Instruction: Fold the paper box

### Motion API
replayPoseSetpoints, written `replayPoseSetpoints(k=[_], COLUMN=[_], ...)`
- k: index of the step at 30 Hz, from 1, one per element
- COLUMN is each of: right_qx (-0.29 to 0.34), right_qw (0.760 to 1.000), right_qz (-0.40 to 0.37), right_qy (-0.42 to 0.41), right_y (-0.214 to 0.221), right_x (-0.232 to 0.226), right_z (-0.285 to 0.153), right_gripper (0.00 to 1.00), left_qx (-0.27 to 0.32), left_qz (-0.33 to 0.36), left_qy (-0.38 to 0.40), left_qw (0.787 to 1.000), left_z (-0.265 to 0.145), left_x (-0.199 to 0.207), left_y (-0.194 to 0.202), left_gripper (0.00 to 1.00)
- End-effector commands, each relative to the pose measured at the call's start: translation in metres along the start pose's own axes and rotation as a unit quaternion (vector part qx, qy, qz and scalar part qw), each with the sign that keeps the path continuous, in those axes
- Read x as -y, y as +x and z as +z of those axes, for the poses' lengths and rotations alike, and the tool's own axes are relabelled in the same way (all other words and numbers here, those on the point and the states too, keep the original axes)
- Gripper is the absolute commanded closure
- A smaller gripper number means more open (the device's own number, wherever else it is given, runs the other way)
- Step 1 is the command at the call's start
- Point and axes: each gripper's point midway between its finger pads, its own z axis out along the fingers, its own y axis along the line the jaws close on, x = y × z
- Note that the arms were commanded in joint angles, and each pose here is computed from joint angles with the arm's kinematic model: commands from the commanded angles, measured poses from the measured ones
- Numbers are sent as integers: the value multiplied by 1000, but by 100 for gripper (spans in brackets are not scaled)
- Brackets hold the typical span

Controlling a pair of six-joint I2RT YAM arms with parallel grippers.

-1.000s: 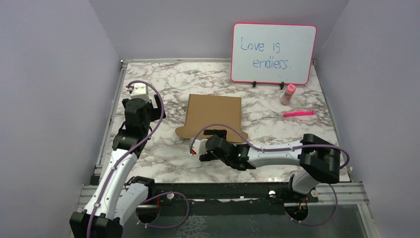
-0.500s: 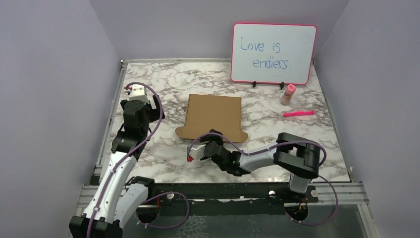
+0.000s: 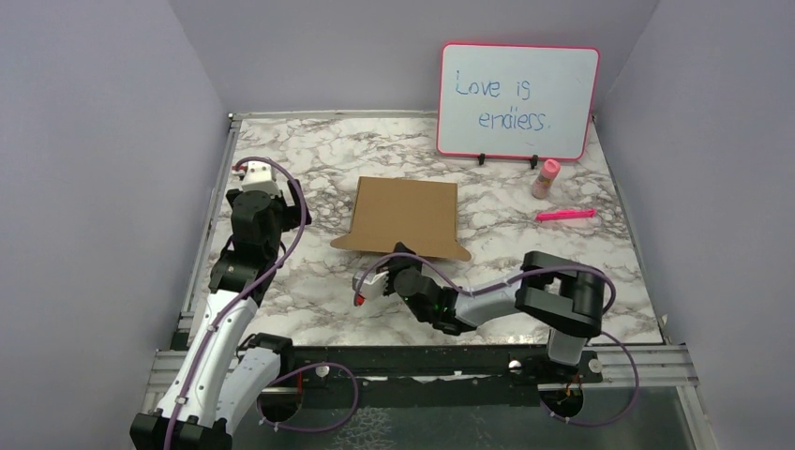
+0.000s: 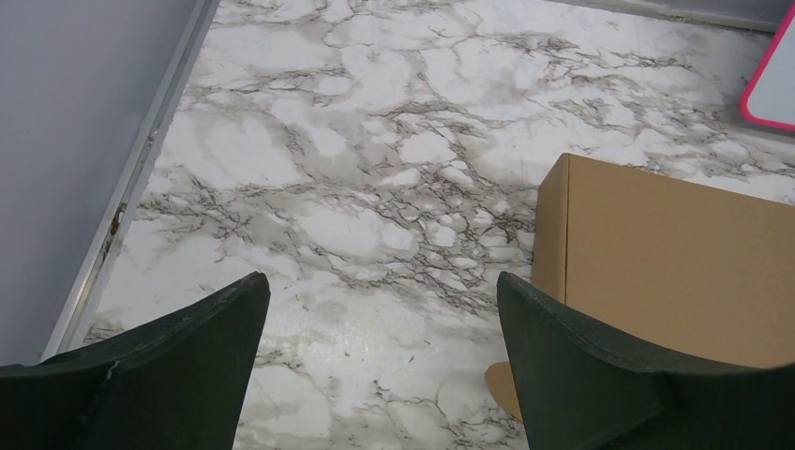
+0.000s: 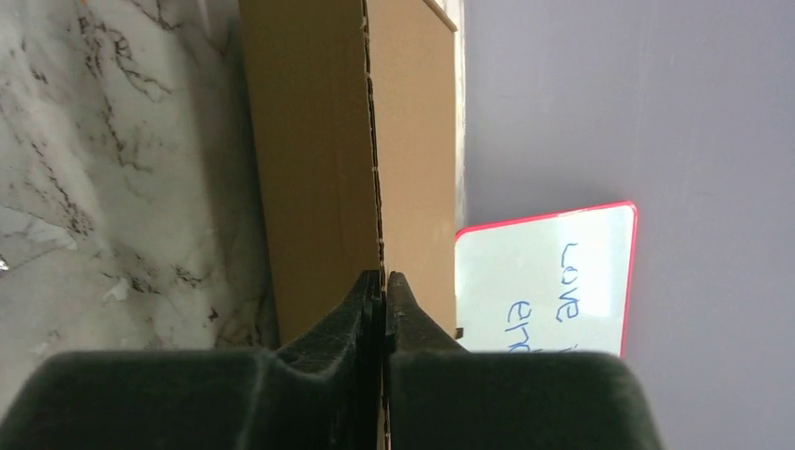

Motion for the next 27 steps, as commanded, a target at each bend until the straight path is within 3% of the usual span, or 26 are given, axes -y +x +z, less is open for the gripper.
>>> replayPoseSetpoints(k=[1, 8, 14, 20, 27], right_qx=[17, 37, 42, 43, 62], right_qw=[1000, 993, 977, 958, 926], right_qz=[24, 77, 114, 136, 177], right_qy=[8, -86, -175, -250, -327], right_y=[-16, -35, -52, -62, -67], right_x=[33, 46, 62, 84, 112], right_z=[-10, -27, -49, -68, -83], right_gripper=[95, 99, 99, 99, 99], left_qx=[11, 29, 67, 104, 112], left_qz=[-13, -21, -22, -22, -17], left_qy=[9, 23, 38, 55, 72], left_qw=[1000, 999, 997, 993, 991], left_z=[-4, -14, -38, -63, -80], left_x=[2, 6, 9, 11, 14], left_y=[-5, -22, -61, -94, -103], left_gripper=[8, 8, 8, 9, 9])
